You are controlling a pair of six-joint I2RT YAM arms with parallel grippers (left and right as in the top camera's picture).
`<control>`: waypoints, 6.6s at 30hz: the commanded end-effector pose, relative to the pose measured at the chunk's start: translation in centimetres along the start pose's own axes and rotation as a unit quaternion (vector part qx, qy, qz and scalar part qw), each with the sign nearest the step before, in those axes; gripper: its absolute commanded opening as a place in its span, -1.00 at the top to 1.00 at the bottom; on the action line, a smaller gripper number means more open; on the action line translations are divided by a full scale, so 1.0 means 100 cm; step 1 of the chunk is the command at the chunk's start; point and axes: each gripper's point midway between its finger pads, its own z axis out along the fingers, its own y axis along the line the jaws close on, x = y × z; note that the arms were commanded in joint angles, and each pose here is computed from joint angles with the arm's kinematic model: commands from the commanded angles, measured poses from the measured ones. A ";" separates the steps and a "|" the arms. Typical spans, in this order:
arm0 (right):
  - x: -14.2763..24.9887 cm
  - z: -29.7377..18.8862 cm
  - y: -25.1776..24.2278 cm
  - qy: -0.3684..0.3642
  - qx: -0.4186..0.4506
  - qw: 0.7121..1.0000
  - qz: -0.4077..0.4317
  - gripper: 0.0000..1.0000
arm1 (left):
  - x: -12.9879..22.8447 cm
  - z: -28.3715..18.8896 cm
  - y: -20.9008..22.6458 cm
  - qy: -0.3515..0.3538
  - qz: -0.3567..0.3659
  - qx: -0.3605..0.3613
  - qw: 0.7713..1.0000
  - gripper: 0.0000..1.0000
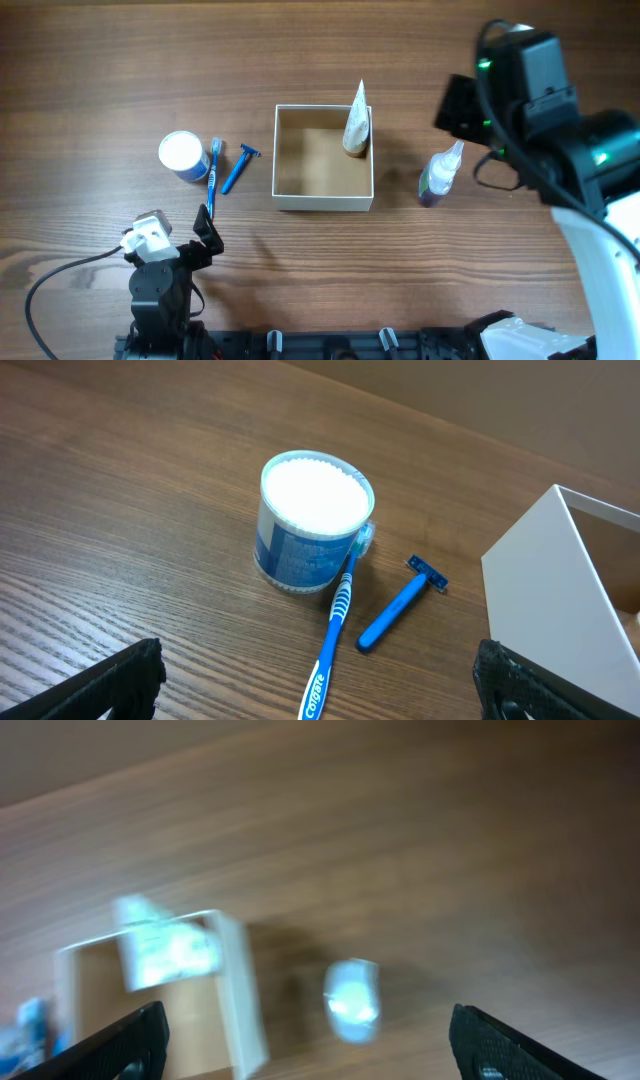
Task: Pack container
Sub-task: 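Move the right gripper to the blue soap bottle and grasp it, then lift the soap bottle and lower it into the box's right side, then open the right gripper and withdraw it to the right, then reach the left gripper to the cotton-swab tub and grasp it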
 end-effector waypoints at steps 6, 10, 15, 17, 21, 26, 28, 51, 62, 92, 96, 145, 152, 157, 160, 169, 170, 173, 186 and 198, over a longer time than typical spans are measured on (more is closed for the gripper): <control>0.071 0.095 -0.014 0.159 0.052 0.986 -0.010 -0.92 | -0.001 0.000 0.000 -0.003 -0.002 0.002 1.000 -0.99; 0.098 0.124 -0.019 0.192 0.072 0.979 -0.020 -0.95 | -0.001 0.000 0.000 -0.003 -0.002 0.002 1.000 -0.99; 0.116 0.152 -0.019 0.205 0.079 0.975 -0.026 -0.94 | -0.001 0.000 0.000 -0.003 -0.002 0.002 1.000 -0.99; 0.125 0.156 -0.021 0.216 0.081 0.973 -0.022 -0.88 | -0.001 0.000 0.000 -0.003 -0.002 0.002 1.000 -0.99; 0.138 0.166 -0.024 0.225 0.084 0.970 -0.024 -0.72 | -0.001 0.000 0.000 -0.003 -0.002 0.002 1.000 -0.99; 0.148 0.173 -0.025 0.232 0.081 0.969 -0.026 -0.67 | -0.001 0.000 0.000 -0.003 -0.002 0.002 1.000 -0.99; 0.143 0.176 -0.021 0.219 0.071 0.973 -0.028 -0.60 | -0.001 0.000 0.000 -0.003 -0.002 0.002 1.000 -1.00; 0.151 0.180 -0.022 0.226 0.072 0.971 -0.029 -0.11 | -0.001 0.000 0.000 -0.003 -0.002 0.002 1.000 -0.99; 0.107 0.146 -0.011 0.162 0.033 0.986 -0.036 0.48 | -0.001 0.000 0.000 -0.003 -0.002 0.002 1.000 -0.99; 0.114 0.069 0.164 0.132 -0.162 0.968 -0.141 0.52 | -0.001 0.000 0.000 -0.003 -0.002 0.002 1.000 -0.99; 0.114 0.088 0.156 0.123 -0.118 0.974 -0.148 0.50 | -0.001 0.000 0.000 -0.003 -0.002 0.002 1.000 -0.99; 0.016 0.051 -0.035 0.021 -0.050 0.984 0.169 -1.00 | -0.011 0.000 -0.003 -0.024 -0.005 0.006 1.000 -0.99; 0.021 0.087 -0.047 0.058 -0.008 0.982 0.179 -0.99 | -0.029 -0.003 -0.014 -0.057 -0.014 0.034 0.998 -1.00; 0.031 0.113 -0.046 0.094 0.013 0.980 0.173 -0.99 | -0.052 -0.012 -0.020 -0.080 -0.017 0.041 0.996 -1.00; 0.037 0.127 -0.046 0.114 0.025 0.979 0.169 -1.00 | -0.065 -0.017 -0.020 -0.065 -0.016 0.023 0.998 -0.99; 0.044 0.139 -0.046 0.133 0.036 0.976 0.167 -0.99 | -0.124 -0.005 -0.018 0.077 -0.011 -0.081 0.994 -0.99; 0.043 0.139 -0.046 0.131 0.035 0.976 0.168 -0.99 | -0.127 0.002 -0.021 0.112 -0.011 -0.088 0.990 -0.99; 0.041 0.140 -0.045 0.127 0.032 0.977 0.168 -0.99 | -0.130 0.021 -0.030 0.191 -0.014 -0.088 0.977 -0.99; 0.033 0.142 -0.042 0.111 0.023 0.979 0.171 -0.99 | -0.080 0.128 -0.034 0.324 0.000 -0.095 0.941 -0.99; 0.033 0.142 -0.042 0.111 0.023 0.979 0.171 -1.00 | -0.004 0.166 -0.018 0.426 0.027 -0.100 0.899 -0.94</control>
